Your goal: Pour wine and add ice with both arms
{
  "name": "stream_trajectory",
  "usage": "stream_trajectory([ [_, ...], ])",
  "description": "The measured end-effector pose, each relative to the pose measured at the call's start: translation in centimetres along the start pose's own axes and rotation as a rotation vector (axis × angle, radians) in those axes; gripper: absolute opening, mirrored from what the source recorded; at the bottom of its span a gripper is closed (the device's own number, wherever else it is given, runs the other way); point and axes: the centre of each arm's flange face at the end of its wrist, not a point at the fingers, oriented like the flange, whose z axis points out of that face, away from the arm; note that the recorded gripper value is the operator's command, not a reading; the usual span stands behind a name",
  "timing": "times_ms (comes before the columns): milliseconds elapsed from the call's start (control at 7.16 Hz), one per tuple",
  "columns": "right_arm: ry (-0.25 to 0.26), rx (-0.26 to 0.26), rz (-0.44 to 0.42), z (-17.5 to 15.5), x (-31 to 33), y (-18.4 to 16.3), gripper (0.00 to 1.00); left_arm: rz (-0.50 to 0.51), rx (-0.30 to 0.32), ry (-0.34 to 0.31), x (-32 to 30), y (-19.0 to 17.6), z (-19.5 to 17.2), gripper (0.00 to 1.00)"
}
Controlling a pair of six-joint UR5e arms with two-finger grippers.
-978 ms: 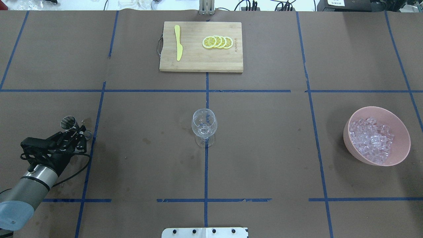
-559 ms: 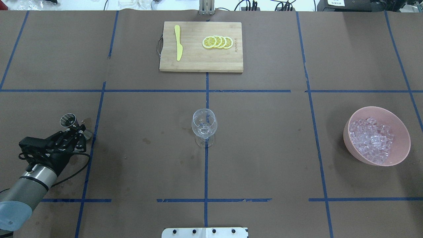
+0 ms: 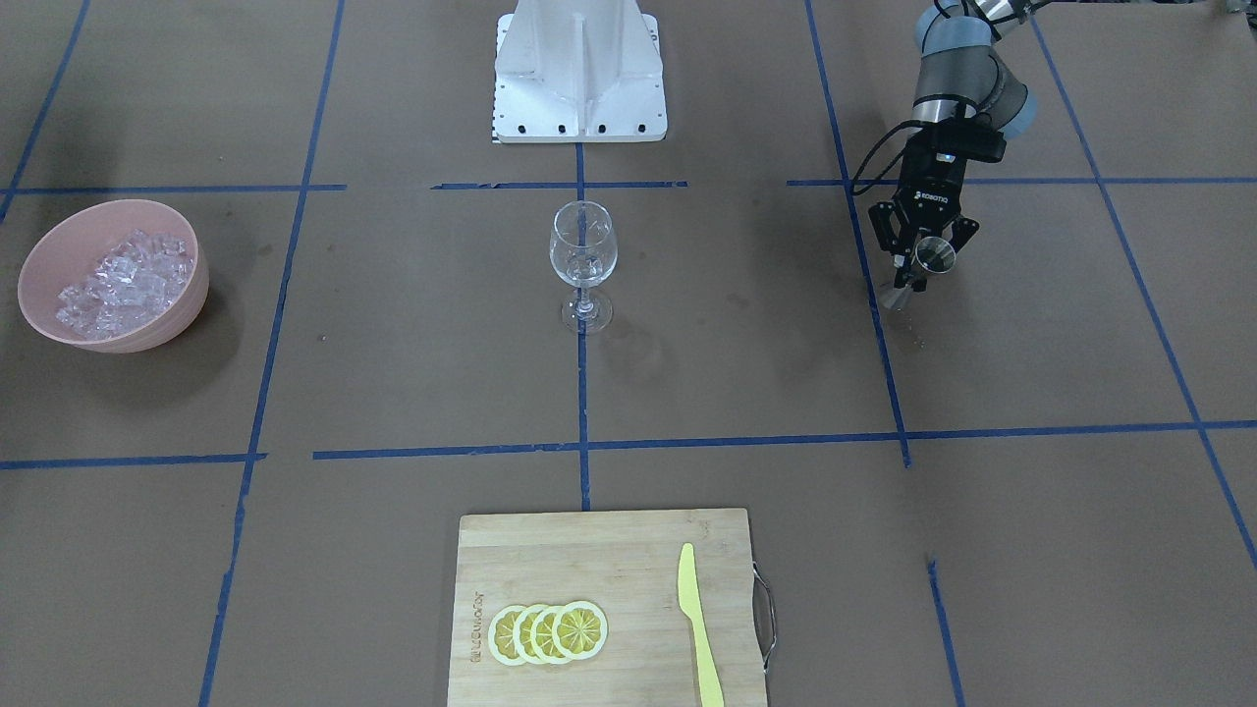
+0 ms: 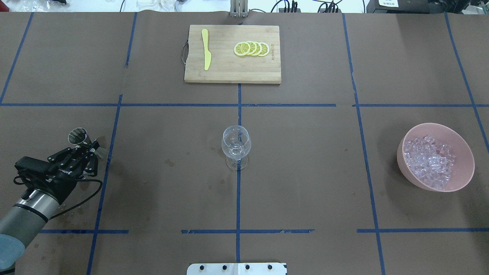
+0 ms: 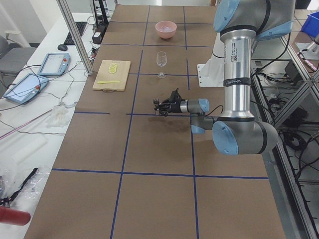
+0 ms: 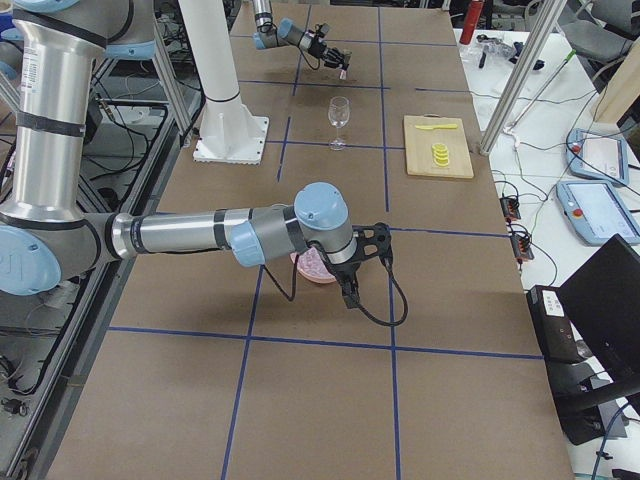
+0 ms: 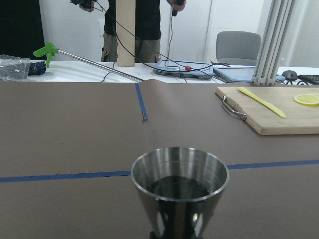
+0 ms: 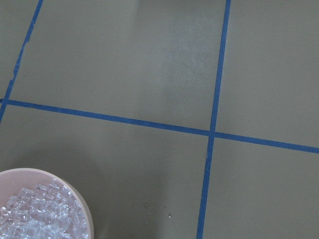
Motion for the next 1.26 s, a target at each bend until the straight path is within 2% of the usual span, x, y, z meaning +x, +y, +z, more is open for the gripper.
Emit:
stream_trajectory([
  [140,0.000,0.000,0.000,0.0,0.0,0.0,1.00,0.067,0.048,0.044,1.7,-1.4,0.1,0.00],
  [279,0.000,0.000,-0.001,0.0,0.0,0.0,1.00,0.091,0.093,0.074,4.3,-2.9,0.8,0.00],
  [559,0.000,0.000,-0.001,0.0,0.0,0.0,1.00,0.103,0.146,0.104,8.2,-5.2,2.0,0.00],
  [699,0.000,0.000,0.000,0.0,0.0,0.0,1.00,0.120,0.146,0.102,10.0,-6.1,2.5,0.00],
  [1258,0.001,-0.002,0.000,0.1,0.1,0.0,1.00,0.315,0.061,0.033,19.3,-10.6,5.2,0.00],
])
